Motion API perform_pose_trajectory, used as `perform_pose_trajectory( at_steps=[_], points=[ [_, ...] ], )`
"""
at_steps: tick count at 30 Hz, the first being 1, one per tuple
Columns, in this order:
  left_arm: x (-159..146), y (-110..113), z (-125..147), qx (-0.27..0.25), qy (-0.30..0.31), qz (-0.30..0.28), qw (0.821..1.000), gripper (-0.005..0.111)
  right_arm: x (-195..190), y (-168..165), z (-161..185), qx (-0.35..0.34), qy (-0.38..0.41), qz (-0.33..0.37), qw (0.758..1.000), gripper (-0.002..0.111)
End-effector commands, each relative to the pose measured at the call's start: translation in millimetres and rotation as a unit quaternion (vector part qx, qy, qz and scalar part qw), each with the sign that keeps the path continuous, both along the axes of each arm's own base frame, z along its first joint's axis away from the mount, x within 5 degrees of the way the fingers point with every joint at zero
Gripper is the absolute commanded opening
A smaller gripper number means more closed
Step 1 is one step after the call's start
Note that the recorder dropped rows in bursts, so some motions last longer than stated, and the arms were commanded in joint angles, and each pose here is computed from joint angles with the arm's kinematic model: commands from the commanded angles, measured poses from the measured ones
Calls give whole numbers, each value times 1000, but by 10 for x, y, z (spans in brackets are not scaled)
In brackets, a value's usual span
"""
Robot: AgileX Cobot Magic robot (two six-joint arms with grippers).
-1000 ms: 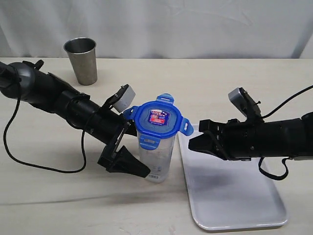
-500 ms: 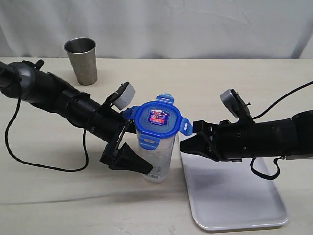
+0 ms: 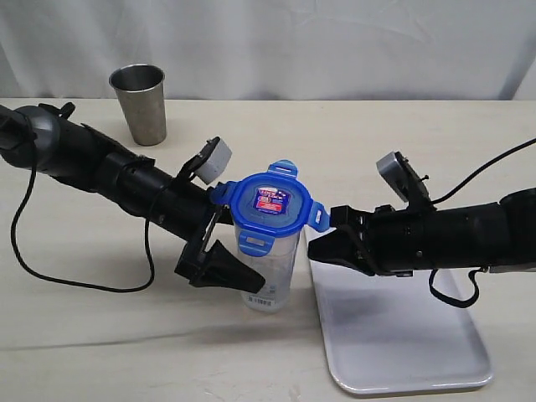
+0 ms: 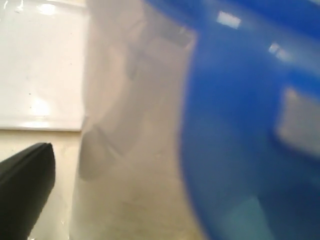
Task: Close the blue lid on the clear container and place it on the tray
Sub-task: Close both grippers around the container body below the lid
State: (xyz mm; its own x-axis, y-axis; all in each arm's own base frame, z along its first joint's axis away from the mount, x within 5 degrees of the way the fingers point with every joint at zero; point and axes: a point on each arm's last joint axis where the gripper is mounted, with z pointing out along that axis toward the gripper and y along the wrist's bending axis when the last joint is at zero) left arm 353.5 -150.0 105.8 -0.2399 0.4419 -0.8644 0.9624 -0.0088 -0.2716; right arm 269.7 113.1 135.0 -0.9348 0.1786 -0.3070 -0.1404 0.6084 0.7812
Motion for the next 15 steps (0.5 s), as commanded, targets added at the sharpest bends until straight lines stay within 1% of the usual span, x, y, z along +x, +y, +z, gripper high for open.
perform_pose_trajectory(
  at_steps=[1,15],
  points=[
    [18,-21,29,-15,-11,1,1000,105,20,-2,6,-6,-6,-2,1000,4],
    [55,-36,54,-30,-9,24,999,105,101,21,79,3,-20,-1,1000,4]
  ],
)
